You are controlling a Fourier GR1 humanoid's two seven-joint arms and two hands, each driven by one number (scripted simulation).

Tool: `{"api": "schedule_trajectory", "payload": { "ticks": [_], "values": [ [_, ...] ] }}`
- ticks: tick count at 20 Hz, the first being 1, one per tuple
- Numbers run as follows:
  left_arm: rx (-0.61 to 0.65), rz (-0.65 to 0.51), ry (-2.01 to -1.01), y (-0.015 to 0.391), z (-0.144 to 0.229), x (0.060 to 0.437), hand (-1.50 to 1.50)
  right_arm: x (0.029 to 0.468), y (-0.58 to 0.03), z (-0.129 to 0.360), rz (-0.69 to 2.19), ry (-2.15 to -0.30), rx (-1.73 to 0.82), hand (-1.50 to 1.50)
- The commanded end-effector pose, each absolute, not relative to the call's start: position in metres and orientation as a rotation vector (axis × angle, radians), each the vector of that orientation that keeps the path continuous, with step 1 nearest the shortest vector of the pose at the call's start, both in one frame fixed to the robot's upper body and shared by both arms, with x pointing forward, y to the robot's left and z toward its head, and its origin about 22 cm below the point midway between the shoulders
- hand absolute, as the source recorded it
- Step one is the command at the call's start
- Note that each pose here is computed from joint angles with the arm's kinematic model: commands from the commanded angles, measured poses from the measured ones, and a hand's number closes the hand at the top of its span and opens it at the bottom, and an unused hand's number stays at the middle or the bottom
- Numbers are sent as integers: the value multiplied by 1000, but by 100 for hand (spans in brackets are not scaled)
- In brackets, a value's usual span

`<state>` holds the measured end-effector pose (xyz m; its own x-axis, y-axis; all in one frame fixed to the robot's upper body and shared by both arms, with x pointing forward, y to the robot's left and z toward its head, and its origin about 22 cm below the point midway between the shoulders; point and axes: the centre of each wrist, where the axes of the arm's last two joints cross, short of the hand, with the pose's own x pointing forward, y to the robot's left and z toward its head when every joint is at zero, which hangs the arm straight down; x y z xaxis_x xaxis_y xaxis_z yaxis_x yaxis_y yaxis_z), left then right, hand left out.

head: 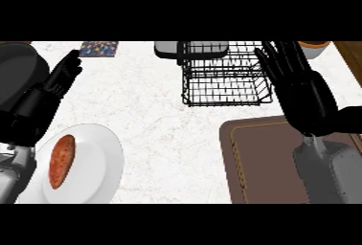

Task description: Pick the croissant from the tray and place it in the tiered basket

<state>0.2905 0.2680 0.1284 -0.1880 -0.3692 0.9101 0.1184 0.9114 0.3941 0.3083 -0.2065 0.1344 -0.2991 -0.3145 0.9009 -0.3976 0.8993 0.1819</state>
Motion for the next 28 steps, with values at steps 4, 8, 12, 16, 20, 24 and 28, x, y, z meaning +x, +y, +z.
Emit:
{"api": "schedule_trajectory", "payload": {
  "ticks": [4,8,12,16,20,24,28],
  "values": [
    [122,-190,-1522,273,77,279,0,259,-299,119,33,-2067,-10,150],
    [90,-68,-1411,281,51,267,0,224,-384,79,-416,-1873,-639,-150],
    [-27,-57,-1380,256,29,257,0,164,-389,43,-442,-1946,-877,-150],
    [-86,-121,-1382,239,29,257,0,115,-359,13,-187,-1930,-924,-150],
    [-74,-107,-1381,235,22,270,0,74,-358,31,-38,-1701,-1094,-150],
    [-89,-113,-1393,231,32,266,0,40,-349,46,48,-1448,-1290,-150],
    [-105,-133,-1393,231,32,268,0,19,-334,66,82,-1217,-1406,-150]
  ]
}}
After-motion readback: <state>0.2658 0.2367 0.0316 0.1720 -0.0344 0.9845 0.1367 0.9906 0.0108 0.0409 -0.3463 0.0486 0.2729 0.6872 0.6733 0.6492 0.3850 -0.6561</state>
